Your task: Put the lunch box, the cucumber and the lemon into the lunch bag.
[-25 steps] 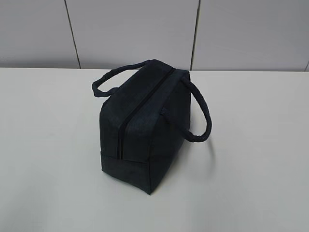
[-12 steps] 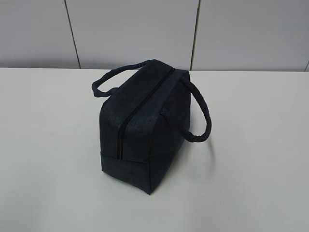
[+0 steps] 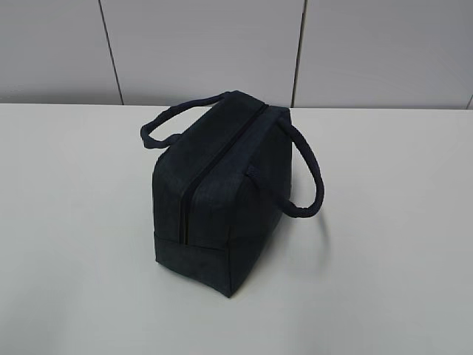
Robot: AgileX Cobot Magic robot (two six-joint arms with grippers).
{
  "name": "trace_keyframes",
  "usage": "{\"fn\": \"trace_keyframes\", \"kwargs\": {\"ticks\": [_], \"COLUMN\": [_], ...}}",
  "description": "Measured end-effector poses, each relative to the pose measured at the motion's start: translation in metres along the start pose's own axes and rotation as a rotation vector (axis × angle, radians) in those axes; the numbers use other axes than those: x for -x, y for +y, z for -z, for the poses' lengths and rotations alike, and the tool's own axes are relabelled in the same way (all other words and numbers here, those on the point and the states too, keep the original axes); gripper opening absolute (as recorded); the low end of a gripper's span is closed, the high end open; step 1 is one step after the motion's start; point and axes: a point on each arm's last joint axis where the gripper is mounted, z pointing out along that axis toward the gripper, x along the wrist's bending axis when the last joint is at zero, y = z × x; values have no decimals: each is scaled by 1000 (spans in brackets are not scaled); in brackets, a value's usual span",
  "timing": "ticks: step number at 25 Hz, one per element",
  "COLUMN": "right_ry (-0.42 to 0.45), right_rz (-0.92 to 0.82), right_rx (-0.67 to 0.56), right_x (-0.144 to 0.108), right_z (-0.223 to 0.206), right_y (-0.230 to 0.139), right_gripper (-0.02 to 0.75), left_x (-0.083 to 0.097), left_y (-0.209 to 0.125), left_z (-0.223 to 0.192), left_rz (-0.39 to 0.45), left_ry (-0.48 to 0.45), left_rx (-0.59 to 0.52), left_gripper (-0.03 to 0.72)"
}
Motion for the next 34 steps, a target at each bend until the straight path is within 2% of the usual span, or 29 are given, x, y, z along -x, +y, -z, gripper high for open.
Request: {"fn": "trace_keyframes", "kwargs": {"ticks": [34], "right_ry": [0], "right_rz": [0], "right_rx": [2], "right_x": [0], "right_z": [0], "right_y": [0], "right_gripper": [414], "left_x": [0], "left_y": [0], "left_z": [0], "left_rz": [1], "left_ry": [-2], "left_rx": [0], "left_gripper": [239]}}
